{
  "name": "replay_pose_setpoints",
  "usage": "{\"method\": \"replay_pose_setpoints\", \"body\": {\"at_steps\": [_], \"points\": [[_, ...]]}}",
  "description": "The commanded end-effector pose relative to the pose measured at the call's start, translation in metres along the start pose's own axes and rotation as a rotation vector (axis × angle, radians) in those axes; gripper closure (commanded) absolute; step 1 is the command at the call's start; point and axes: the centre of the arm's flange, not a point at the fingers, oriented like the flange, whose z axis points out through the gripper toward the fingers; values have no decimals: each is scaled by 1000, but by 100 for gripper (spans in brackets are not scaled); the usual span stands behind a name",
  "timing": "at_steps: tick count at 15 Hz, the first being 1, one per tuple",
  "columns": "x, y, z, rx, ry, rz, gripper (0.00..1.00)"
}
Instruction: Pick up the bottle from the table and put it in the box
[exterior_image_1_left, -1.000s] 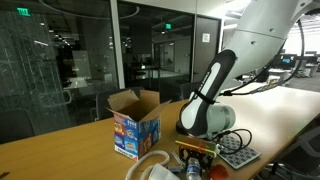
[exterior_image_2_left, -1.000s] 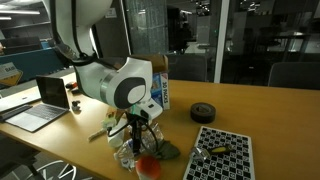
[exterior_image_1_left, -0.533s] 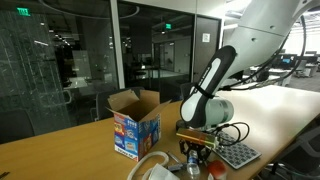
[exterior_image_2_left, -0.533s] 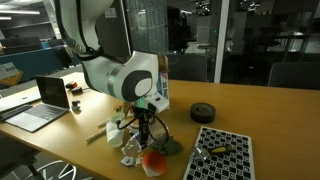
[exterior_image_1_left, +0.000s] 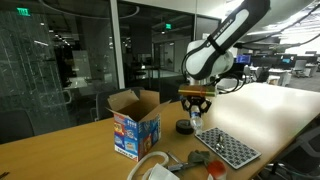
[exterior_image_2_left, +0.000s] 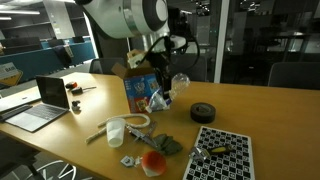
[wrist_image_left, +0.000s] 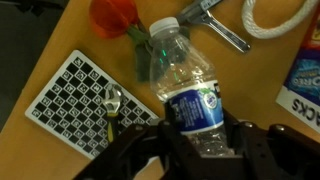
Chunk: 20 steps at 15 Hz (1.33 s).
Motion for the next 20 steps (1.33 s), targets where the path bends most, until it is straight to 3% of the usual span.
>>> {"method": "replay_pose_setpoints", "body": {"at_steps": [1,5,8,15,20], "points": [[34,-29,-91,82,100,21,79],[69,-82,-163,227,163,16,79],[73,-117,-184,323,142,10,79],[56,-192,-162,476,-43,-40,79],[45,-221,-135,528,-165,-83,79]]}}
